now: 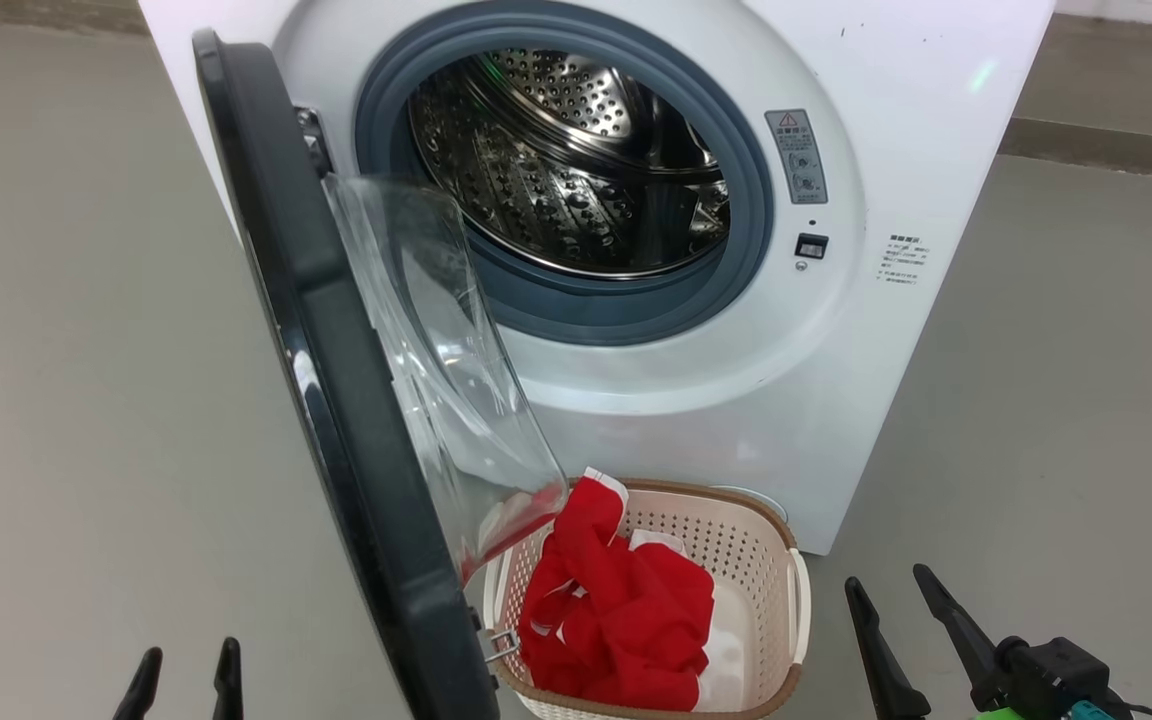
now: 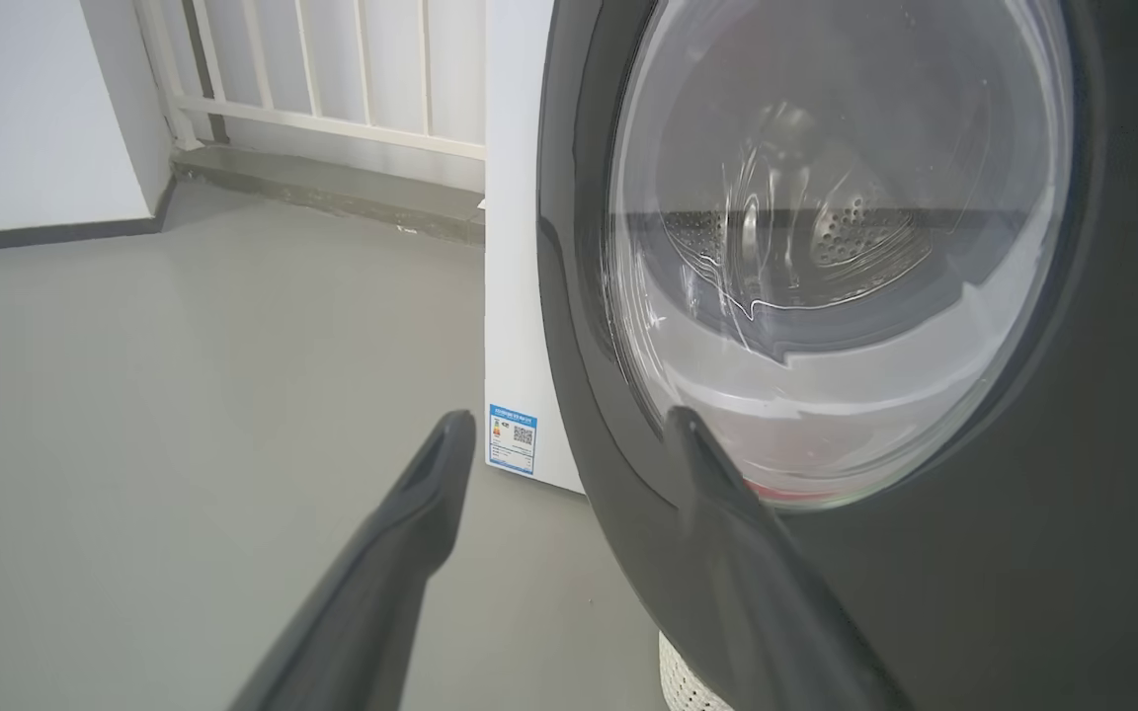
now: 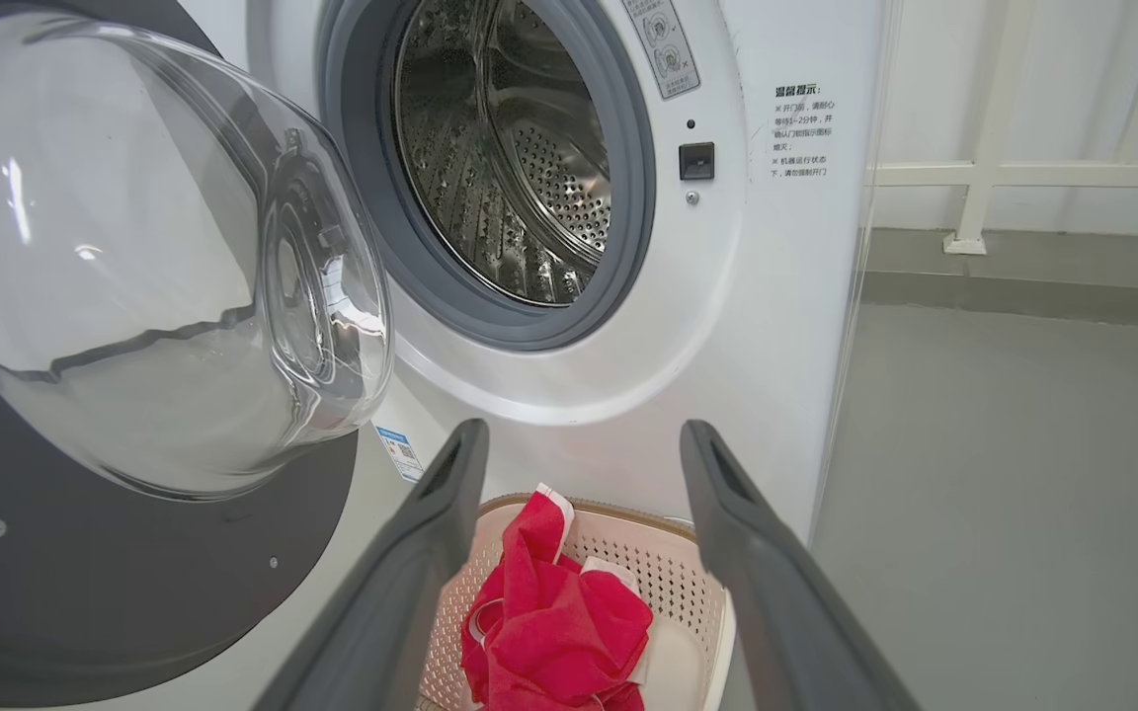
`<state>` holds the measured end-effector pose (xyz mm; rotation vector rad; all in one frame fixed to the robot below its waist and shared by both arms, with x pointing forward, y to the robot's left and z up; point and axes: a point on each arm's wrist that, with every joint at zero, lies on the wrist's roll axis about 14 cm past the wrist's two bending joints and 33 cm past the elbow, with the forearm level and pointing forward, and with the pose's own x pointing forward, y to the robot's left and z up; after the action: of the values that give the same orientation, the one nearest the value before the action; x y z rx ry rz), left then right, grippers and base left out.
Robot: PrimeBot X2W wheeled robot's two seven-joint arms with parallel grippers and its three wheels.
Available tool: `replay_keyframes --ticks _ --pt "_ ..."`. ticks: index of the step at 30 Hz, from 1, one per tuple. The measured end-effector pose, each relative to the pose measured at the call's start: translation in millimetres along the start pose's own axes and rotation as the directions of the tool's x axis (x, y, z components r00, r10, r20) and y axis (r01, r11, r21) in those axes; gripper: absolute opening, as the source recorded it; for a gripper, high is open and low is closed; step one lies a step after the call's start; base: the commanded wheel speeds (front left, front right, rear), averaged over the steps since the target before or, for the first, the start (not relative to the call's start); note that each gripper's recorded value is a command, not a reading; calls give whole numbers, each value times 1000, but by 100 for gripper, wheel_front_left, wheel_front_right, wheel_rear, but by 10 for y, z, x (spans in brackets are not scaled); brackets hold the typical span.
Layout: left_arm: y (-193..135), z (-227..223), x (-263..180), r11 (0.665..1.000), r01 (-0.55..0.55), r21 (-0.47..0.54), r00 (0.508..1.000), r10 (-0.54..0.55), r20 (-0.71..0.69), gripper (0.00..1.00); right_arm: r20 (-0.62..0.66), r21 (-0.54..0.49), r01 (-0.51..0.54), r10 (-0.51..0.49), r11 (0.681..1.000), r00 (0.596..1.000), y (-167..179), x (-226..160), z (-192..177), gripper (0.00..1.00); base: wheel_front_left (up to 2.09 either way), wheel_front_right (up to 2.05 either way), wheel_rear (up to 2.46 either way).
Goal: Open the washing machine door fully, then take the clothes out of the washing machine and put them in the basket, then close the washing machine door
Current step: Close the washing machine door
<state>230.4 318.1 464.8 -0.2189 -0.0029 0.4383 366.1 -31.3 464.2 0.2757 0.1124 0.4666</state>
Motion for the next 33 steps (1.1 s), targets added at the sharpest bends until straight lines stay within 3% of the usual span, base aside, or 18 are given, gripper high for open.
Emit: replay_keyframes --ticks 1,2,3,4,5,13,20,26,33 --pt "-2 12 2 1000 -1 -21 1000 1 5 95 1 -1 0 0 1000 1000 1 -2 4 100 0 0 0" --pt "4 32 7 999 -3 -36 1000 4 12 74 2 -1 0 0 1000 1000 1 -3 6 100 0 0 0" --pt "15 52 11 999 -7 -52 1000 8 19 47 2 -1 0 0 1000 1000 0 -4 7 100 0 0 0" --pt "26 70 18 998 -9 -69 1000 11 25 30 2 -1 1 -1 1000 1000 -1 -5 5 100 0 0 0" --pt "39 94 27 997 -10 -79 999 12 31 0 2 -1 1 -1 1000 1000 -2 -5 5 100 0 0 0" --pt "63 398 181 988 24 -155 994 -7 111 0 -3 3 8 -8 1000 1000 -25 -9 -13 100 0 0 0" --pt "157 756 360 935 67 -349 981 2 195 0 -4 7 23 -23 1000 1000 -71 -28 -23 100 0 0 0" --pt "160 855 484 851 119 -512 984 -33 174 0 -11 14 37 -37 999 999 -119 -37 -51 100 0 0 0" --pt "-35 978 601 712 184 -678 982 -170 87 0 -27 23 51 -50 998 998 -170 -34 -109 100 0 0 0"
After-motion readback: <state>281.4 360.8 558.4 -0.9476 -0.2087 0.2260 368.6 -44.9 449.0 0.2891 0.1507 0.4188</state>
